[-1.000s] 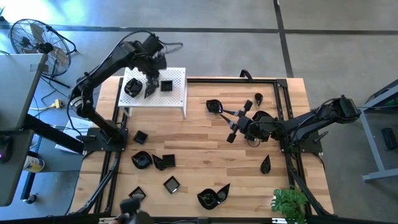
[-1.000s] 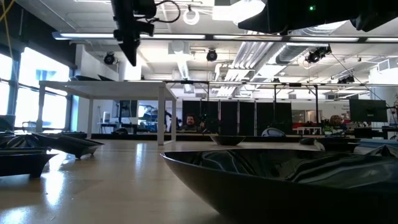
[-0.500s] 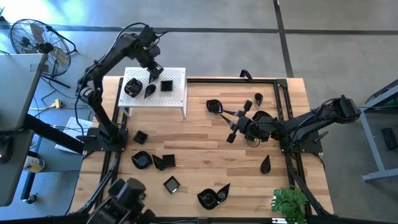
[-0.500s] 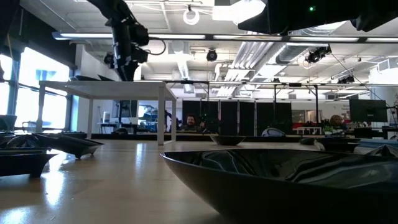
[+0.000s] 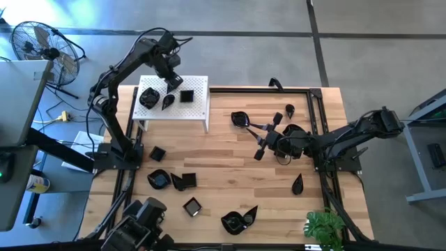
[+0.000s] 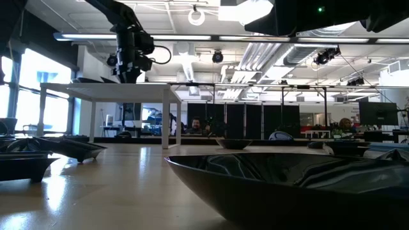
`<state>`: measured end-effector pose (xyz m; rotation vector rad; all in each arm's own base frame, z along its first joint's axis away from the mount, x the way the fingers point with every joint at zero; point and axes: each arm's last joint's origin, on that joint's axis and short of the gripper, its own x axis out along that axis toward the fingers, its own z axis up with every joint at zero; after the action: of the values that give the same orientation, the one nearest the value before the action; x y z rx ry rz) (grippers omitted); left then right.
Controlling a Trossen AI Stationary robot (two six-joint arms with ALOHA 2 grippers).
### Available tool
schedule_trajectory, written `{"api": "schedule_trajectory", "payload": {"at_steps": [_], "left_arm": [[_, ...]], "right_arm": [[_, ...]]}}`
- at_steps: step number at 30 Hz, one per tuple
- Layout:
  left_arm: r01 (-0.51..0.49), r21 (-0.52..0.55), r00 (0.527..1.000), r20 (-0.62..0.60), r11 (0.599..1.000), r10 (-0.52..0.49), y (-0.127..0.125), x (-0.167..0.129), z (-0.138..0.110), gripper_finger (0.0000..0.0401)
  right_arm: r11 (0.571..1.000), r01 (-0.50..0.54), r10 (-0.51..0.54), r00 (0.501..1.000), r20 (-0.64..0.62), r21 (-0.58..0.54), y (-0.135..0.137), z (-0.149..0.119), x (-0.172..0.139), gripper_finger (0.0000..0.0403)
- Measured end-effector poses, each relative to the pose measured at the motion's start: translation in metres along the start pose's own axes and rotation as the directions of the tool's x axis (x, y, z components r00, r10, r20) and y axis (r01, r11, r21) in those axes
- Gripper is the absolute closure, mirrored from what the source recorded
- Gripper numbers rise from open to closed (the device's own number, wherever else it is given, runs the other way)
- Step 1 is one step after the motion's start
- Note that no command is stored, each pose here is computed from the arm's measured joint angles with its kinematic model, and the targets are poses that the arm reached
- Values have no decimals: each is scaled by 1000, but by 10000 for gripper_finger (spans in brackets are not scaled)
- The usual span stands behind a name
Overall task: Pick & Place Mini shaped plates
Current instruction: Stack the black drop shaped plate on top of the black drop shaped plate on the shelf
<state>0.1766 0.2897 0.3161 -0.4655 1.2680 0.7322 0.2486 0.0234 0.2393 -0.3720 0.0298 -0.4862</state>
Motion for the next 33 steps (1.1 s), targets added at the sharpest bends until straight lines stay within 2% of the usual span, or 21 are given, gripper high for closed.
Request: {"api": "schedule_trajectory", "payload": {"at_steps": [8, 21, 33], "left_arm": [[14, -9, 1000, -14, 1000, -14, 2, 0, -2, 301], [35, 47, 999, -16, 998, -34, 0, 0, -2, 397], [30, 47, 999, -14, 998, -30, 1, 0, -2, 400]], "right_arm": [[1000, -1, 1, 1000, -3, -3, 0, 0, 0, 329], [1000, -2, 2, 1000, -4, -4, 0, -1, 0, 329], [1000, -2, 2, 1000, -5, -7, 0, -1, 0, 329]]}}
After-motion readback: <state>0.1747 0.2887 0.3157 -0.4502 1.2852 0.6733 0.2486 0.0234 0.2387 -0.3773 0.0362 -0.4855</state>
